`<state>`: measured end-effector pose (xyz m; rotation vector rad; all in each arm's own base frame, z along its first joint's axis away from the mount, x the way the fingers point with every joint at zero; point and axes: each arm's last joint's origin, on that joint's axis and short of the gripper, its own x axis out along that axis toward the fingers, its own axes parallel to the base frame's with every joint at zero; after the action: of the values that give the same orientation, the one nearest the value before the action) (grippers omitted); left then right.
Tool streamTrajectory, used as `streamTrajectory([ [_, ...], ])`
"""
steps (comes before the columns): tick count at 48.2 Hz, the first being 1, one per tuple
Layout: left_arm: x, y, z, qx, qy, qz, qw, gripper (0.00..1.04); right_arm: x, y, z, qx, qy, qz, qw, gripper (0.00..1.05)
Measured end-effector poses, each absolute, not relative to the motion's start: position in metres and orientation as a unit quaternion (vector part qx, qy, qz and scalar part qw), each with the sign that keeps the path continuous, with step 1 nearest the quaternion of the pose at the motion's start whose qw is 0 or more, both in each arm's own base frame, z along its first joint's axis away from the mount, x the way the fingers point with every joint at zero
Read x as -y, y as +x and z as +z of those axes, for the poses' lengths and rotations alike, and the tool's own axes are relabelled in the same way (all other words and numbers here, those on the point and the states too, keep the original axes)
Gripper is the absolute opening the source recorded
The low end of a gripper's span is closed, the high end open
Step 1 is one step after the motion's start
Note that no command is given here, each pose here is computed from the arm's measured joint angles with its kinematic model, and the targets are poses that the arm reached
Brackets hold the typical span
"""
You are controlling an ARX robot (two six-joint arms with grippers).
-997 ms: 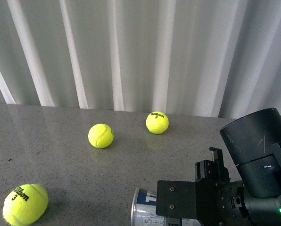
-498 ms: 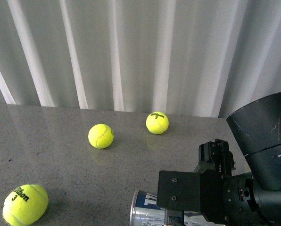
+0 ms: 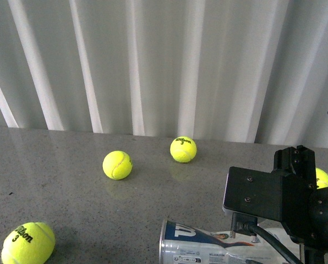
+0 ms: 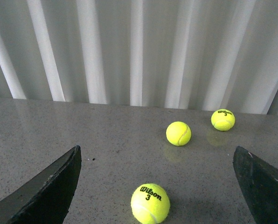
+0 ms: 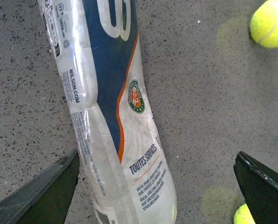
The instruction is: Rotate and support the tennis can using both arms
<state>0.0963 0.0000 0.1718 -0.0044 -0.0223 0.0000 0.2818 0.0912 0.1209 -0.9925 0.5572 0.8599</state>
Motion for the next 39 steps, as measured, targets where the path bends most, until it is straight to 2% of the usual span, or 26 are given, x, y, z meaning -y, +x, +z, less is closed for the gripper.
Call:
streamTrajectory([
  [6,0.0,0.096,0.172,0.011,-0.002,0.0,1.0,0.98,-0.089,0.276,0.134,-0.236,-0.442,0.391,0.772,0.98],
  [10,0.0,0.096,0.172,0.011,-0.002,0.0,1.0,0.98,-0.087,0.277,0.155,-0.199,-0.423,0.366,0.804,0.98],
  [12,0.0,0.096,0.172,0.011,-0.002,0.0,1.0,0.98,-0.084,0.279,0.169,-0.177,-0.408,0.335,0.831,0.98],
  [16,0.0,0.096,0.172,0.011,-0.002,0.0,1.0,0.98,-0.07,0.284,0.2,-0.13,-0.369,0.23,0.891,0.98],
  [18,0.0,0.096,0.172,0.011,-0.002,0.0,1.0,0.98,-0.057,0.285,0.218,-0.11,-0.333,0.155,0.924,0.98],
  [22,0.0,0.096,0.172,0.011,-0.002,0.0,1.0,0.98,-0.038,0.28,0.243,-0.08,-0.268,0.054,0.959,0.98],
  [31,0.0,0.096,0.172,0.011,-0.002,0.0,1.0,0.98,-0.017,0.248,0.276,0.0,-0.186,-0.047,0.981,0.98],
  [38,0.0,0.096,0.172,0.011,-0.002,0.0,1.0,0.98,-0.007,0.201,0.3,0.09,-0.129,-0.08,0.984,0.98],
  [39,0.0,0.096,0.172,0.011,-0.002,0.0,1.0,0.98,-0.005,0.194,0.303,0.088,-0.113,-0.063,0.988,0.94],
])
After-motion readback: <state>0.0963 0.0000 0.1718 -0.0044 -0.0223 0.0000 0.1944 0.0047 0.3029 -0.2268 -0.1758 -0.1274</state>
